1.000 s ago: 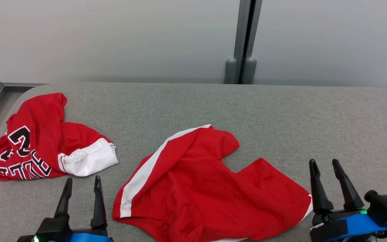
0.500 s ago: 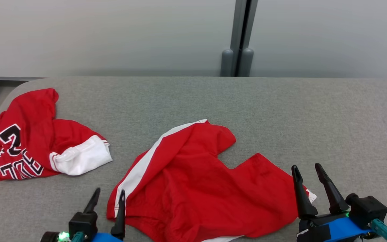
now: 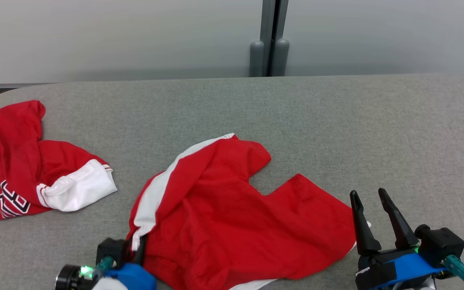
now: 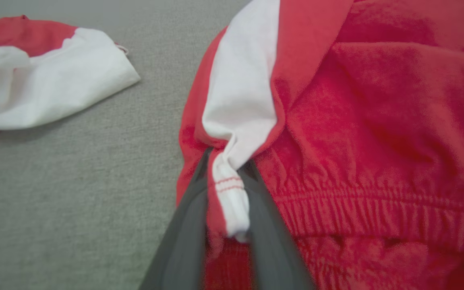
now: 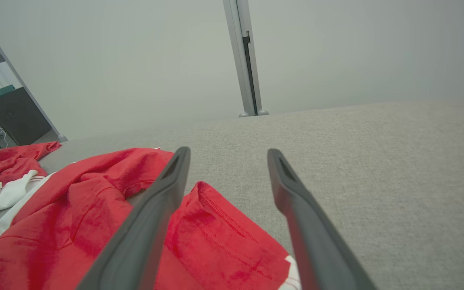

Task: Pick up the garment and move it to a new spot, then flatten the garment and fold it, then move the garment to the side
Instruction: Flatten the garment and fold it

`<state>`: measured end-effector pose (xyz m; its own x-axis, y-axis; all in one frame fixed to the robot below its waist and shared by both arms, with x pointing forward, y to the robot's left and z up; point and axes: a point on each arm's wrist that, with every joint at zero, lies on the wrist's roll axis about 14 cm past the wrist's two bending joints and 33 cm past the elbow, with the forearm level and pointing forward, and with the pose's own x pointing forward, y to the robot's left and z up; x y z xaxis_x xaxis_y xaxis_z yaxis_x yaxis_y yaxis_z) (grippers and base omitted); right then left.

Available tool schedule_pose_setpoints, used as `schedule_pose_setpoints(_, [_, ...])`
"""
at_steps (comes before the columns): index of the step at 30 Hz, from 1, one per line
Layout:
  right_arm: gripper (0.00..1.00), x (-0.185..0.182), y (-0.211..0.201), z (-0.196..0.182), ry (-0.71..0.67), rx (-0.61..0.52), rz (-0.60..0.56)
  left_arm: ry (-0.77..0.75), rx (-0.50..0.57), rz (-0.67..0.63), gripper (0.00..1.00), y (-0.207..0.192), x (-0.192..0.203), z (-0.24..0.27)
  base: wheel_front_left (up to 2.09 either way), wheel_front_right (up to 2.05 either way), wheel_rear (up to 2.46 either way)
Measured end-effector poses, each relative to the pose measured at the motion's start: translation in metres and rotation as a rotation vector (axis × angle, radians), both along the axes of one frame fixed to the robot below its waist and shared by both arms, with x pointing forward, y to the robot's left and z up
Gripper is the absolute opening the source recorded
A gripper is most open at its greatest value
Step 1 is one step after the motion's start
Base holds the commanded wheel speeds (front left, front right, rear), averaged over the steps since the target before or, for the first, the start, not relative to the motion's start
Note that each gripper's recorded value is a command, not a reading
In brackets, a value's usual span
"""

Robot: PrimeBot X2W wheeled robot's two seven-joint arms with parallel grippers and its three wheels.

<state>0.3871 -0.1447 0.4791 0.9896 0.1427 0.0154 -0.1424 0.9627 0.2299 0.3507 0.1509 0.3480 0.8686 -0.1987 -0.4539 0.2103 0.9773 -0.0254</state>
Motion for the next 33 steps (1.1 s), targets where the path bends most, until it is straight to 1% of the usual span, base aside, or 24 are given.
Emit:
schedule_pose_setpoints(3, [1.0,0.001,-0.005,-0.001,0.003,-0.004,-0.013,-0.048,0.017,-0.032,0.0,-0.002,0.022,0.013,0.0,0.0,0.0])
schedule_pose_setpoints(7, [1.0,0.006,-0.015,-0.001,0.0,-0.013,-0.039,-0.179,0.037,-0.081,0.0,-0.008,0.071,0.05,0.0,0.0,0.0])
schedule_pose_setpoints(11, [1.0,0.006,-0.029,-0.006,0.014,-0.03,-0.076,-0.276,0.055,-0.134,0.0,-0.02,0.114,0.081,0.0,0.0,0.0])
schedule_pose_setpoints(14, [1.0,0.007,-0.041,-0.008,0.021,-0.04,-0.109,-0.303,0.053,-0.157,0.0,-0.029,0.138,0.091,0.0,0.0,0.0])
schedule_pose_setpoints(17, [1.0,0.006,-0.05,-0.013,0.039,-0.051,-0.133,-0.292,0.066,-0.148,0.0,-0.023,0.155,0.089,0.0,0.0,0.0])
schedule_pose_setpoints(19, [1.0,0.007,-0.052,-0.015,0.044,-0.054,-0.141,-0.262,0.076,-0.143,0.0,-0.021,0.159,0.079,0.0,0.0,0.0])
schedule_pose_setpoints(20, [1.0,0.007,-0.053,-0.015,0.043,-0.055,-0.142,-0.249,0.078,-0.139,0.55,-0.02,0.159,0.075,0.0,0.0,0.0])
schedule_pose_setpoints(21, [1.0,0.007,-0.053,-0.015,0.043,-0.055,-0.143,-0.236,0.078,-0.135,1.0,-0.02,0.158,0.072,0.0,0.0,0.0])
schedule_pose_setpoints(23, [1.0,0.007,-0.054,-0.014,0.042,-0.052,-0.146,-0.23,0.072,-0.13,1.0,-0.02,0.157,0.071,0.0,0.0,0.0])
schedule_pose_setpoints(27, [1.0,0.003,-0.05,-0.007,0.024,-0.045,-0.135,-0.301,0.057,-0.102,1.0,-0.018,0.15,0.096,0.0,0.0,0.0])
schedule_pose_setpoints(33, [1.0,-0.004,-0.04,0.004,-0.007,-0.034,-0.111,-0.366,0.006,-0.021,1.0,-0.002,0.108,0.114,0.0,0.0,0.0])
